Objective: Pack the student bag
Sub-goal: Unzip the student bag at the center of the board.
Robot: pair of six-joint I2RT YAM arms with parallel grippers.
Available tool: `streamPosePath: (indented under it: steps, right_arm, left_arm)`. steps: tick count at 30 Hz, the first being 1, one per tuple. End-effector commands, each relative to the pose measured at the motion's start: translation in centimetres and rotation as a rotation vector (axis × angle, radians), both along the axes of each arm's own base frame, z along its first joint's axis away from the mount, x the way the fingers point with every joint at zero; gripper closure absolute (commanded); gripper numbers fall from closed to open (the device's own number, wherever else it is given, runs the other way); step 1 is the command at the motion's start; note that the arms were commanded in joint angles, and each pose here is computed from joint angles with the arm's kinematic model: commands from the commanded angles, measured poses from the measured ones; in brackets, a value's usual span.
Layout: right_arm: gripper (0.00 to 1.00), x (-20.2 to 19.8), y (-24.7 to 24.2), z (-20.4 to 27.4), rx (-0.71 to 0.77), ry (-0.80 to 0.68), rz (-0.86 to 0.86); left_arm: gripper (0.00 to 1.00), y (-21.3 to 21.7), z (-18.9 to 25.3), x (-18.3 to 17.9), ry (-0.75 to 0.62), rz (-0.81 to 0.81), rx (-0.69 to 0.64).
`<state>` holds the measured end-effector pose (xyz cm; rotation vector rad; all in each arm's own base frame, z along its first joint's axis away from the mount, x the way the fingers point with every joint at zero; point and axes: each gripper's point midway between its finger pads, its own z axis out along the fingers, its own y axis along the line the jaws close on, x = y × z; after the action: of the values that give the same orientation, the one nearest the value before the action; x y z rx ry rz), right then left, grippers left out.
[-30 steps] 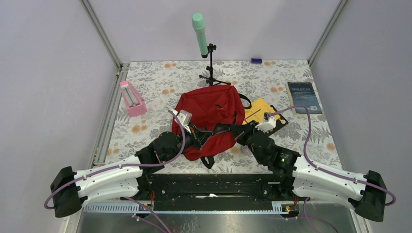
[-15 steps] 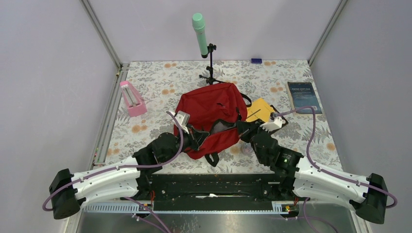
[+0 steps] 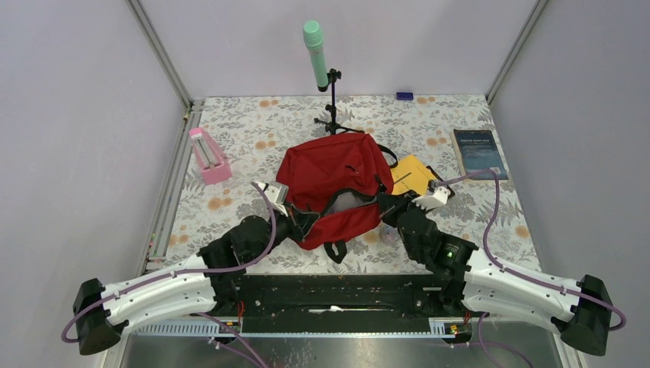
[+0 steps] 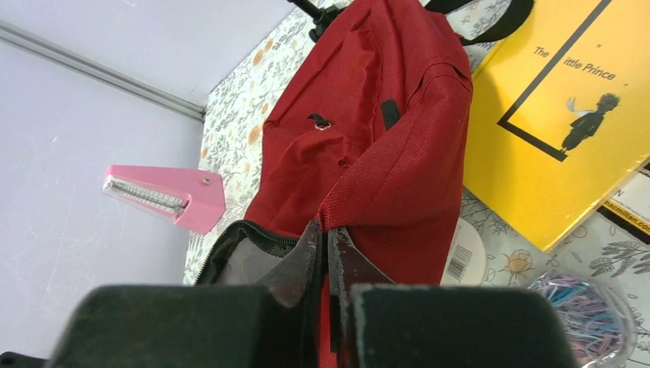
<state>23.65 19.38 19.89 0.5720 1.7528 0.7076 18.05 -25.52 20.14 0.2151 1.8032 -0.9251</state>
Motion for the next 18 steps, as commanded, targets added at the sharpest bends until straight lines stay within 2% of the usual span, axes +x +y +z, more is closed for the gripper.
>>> streamPosePath:
  steps: [1,5,6,11,14,18]
  right_arm:
    - [1.00,1.2,-4.9,0.1,-0.057,-0.052,-0.212]
    - [1.00,0.9,-5.8,-0.1,-0.111,-0.059,-0.215]
    - [0.95,0.9,-5.8,-0.1,-0.131,-0.061,-0.206]
    - [0.51,0.8,-5.7,0.1,-0.327,-0.070,-0.135]
    - [0.34,0.5,-6.8,0.0,-0.435,-0.049,-0.132]
    - [0.15,0.1,-6.7,0.6,-0.477,-0.068,-0.069]
  left_arm:
    - [1.00,2.1,-0.8,0.5,-0.003,0.079,0.040]
    - [1.00,1.5,-0.4,0.1,-0.023,0.034,0.037]
    - [1.00,1.2,-0.2,0.0,-0.032,0.016,0.040]
    - [1.00,-0.8,2.5,-0.2,-0.084,-0.070,0.027]
    - [1.00,-2.6,3.6,-0.6,-0.094,-0.151,0.027]
    - [1.00,-4.7,4.0,-1.4,-0.092,-0.244,0.012]
